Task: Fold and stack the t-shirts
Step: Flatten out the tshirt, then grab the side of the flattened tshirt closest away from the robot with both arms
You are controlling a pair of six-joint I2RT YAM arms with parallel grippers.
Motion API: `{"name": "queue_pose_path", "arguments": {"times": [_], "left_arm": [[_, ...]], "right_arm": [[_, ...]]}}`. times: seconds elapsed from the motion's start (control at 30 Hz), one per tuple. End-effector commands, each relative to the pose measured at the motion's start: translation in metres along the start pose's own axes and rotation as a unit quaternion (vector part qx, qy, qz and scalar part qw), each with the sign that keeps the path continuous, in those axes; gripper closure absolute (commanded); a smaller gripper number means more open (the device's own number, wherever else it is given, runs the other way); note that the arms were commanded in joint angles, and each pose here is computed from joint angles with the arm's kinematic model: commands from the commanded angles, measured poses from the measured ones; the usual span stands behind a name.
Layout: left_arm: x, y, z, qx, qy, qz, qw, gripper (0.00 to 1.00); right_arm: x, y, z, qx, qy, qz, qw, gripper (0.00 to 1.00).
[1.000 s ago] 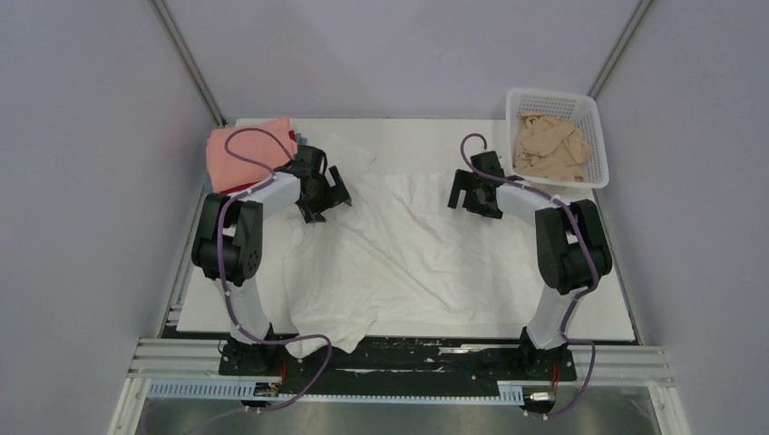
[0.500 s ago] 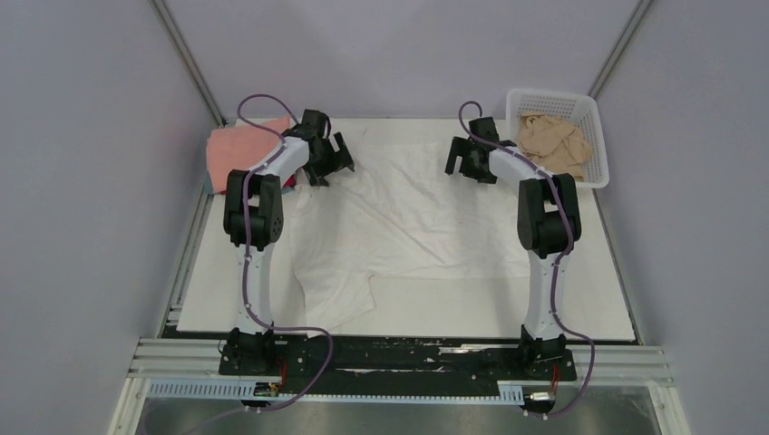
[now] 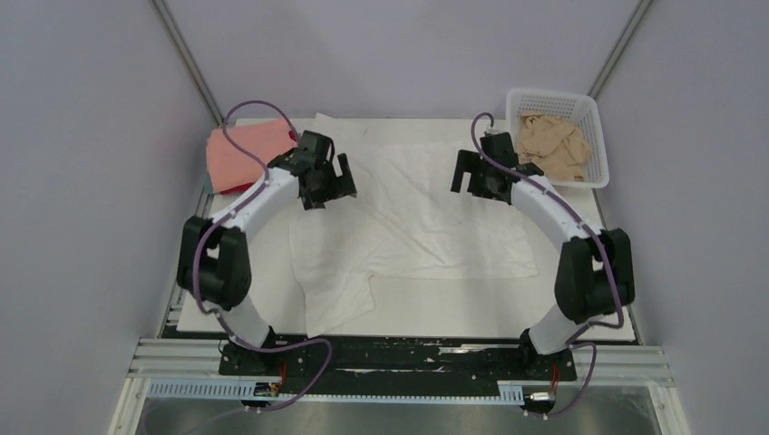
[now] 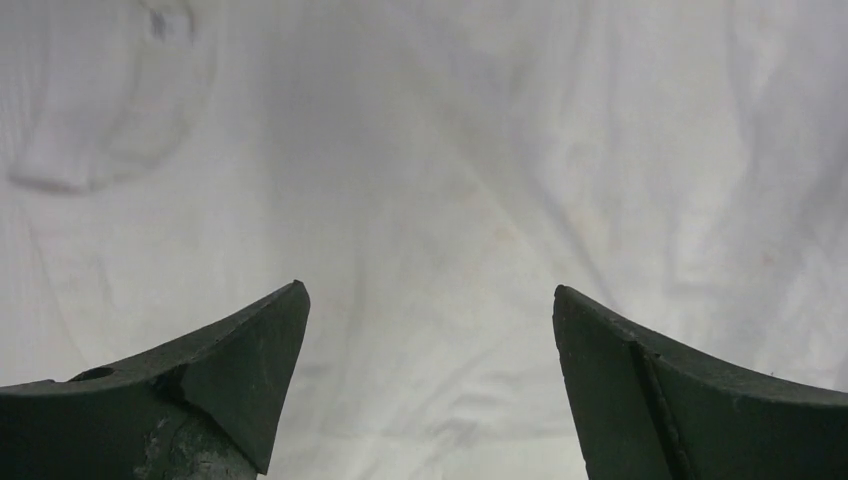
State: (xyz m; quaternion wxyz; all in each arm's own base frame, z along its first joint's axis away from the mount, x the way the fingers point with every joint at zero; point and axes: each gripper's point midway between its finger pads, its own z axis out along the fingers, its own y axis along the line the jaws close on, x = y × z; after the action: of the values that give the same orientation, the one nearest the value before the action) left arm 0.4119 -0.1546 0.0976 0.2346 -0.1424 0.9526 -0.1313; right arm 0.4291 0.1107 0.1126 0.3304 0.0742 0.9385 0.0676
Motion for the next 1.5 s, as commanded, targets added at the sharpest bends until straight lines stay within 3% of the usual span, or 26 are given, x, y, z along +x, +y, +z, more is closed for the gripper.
{"name": "queue_pose_path", "arguments": {"times": [0.0,0.27,0.4,0.6,0.77,1.07,1.23,1.3,1.33,1.37,1.47], "left_arm": [[0.053,-0.013,-0.065,0.009,-0.053,0.012,0.999,0.0],[0.218,0.063,-0.101,-0.063,0.017,0.015,0.998,0.0],[0.257,0.073,-0.108,-0.055,0.045,0.035,0.997,0.0],[0.284,0.063,-0.113,-0.032,0.073,0.061,0.995,0.13],[0.296,0.083,-0.098,-0.077,0.078,0.058,0.992,0.28],[0.296,0.098,-0.073,-0.14,0.057,0.057,0.987,0.36],[0.291,0.098,-0.068,-0.151,0.046,0.064,0.985,0.56],[0.29,0.098,-0.068,-0.149,0.045,0.068,0.986,0.75],[0.29,0.099,-0.068,-0.15,0.047,0.07,0.985,0.91],[0.29,0.099,-0.069,-0.15,0.047,0.072,0.985,0.96],[0.29,0.102,-0.072,-0.154,0.052,0.087,0.983,1.0]], "right_arm": [[0.027,-0.013,-0.049,-0.002,-0.031,0.05,0.998,0.0],[0.101,-0.031,-0.082,-0.028,-0.016,0.093,0.995,0.0],[0.117,-0.04,-0.081,-0.018,-0.009,0.086,0.996,0.0],[0.123,-0.045,-0.078,-0.008,-0.001,0.078,0.997,0.0],[0.124,-0.048,-0.078,-0.001,-0.002,0.077,0.997,0.0],[0.128,-0.06,-0.083,0.019,-0.021,0.086,0.996,0.0],[0.128,-0.079,-0.092,0.049,-0.045,0.106,0.992,0.0],[0.13,-0.09,-0.096,0.066,-0.053,0.127,0.988,0.0],[0.131,-0.095,-0.097,0.07,-0.055,0.139,0.986,0.0],[0.132,-0.099,-0.098,0.071,-0.056,0.149,0.985,0.0],[0.137,-0.113,-0.098,0.071,-0.048,0.187,0.979,0.0]]}}
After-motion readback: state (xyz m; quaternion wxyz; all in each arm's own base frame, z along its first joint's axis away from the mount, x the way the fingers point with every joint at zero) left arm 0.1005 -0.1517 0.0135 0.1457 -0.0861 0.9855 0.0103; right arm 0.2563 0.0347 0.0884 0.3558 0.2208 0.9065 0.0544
